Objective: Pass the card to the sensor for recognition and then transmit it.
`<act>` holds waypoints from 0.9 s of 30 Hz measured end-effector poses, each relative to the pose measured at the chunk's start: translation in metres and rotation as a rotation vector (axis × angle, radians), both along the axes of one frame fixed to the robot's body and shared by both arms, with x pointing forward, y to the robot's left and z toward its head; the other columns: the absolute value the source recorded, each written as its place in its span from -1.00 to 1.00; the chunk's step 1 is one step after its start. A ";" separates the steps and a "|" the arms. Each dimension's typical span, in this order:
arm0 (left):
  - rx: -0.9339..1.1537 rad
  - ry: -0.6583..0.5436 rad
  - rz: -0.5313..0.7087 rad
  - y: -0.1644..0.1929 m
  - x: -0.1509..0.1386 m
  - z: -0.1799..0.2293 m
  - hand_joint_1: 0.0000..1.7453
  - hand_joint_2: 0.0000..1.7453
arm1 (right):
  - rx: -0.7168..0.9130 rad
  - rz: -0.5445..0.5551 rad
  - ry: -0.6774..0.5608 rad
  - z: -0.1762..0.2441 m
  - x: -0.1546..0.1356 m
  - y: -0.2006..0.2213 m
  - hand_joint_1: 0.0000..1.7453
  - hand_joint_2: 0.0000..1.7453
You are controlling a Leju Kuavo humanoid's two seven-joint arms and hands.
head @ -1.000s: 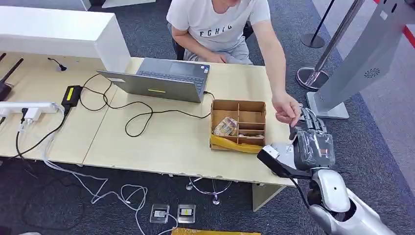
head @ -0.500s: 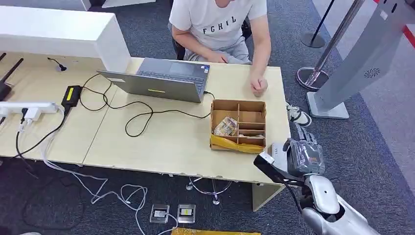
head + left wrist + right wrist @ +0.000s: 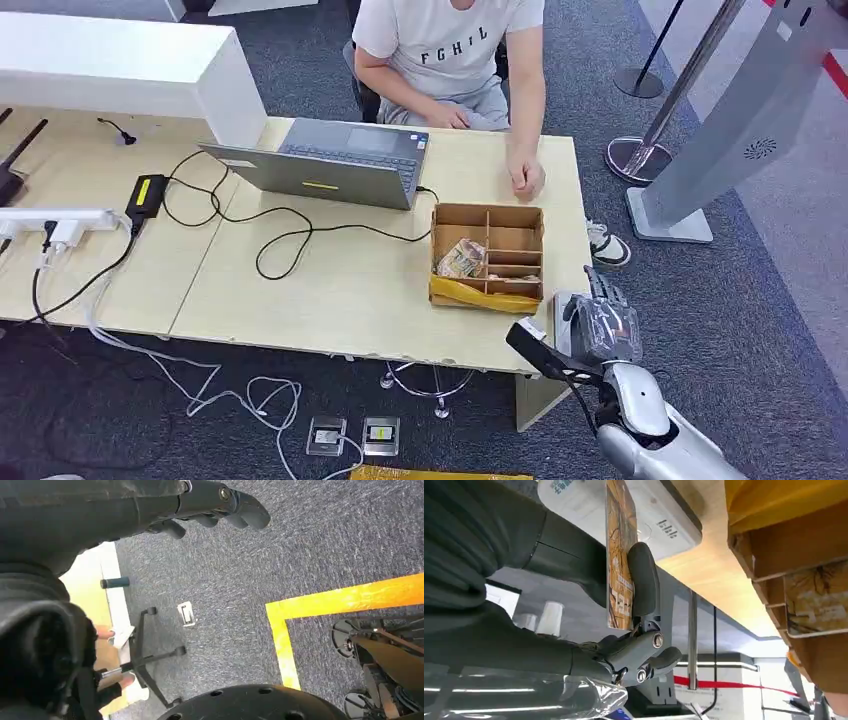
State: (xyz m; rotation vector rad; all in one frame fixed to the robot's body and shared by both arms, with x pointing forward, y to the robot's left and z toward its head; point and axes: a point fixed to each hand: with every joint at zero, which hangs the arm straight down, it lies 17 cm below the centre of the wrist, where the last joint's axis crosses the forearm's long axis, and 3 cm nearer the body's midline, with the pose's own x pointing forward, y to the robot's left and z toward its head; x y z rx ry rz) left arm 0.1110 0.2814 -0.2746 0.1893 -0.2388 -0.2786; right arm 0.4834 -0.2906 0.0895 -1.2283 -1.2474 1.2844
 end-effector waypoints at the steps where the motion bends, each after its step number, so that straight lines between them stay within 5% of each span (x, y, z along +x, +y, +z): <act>1: 0.001 0.000 0.001 0.000 0.000 0.000 -1.00 -1.00 | -0.003 -0.004 0.004 -0.002 0.000 -0.001 1.00 1.00; 20: -0.006 0.007 0.011 -0.002 -0.001 0.000 -1.00 -1.00 | 0.027 -0.091 0.000 -0.002 0.009 -0.025 1.00 1.00; 27: -0.020 0.007 -0.005 -0.007 -0.001 0.000 -1.00 -1.00 | 0.410 -0.123 -0.077 0.043 0.018 -0.024 1.00 1.00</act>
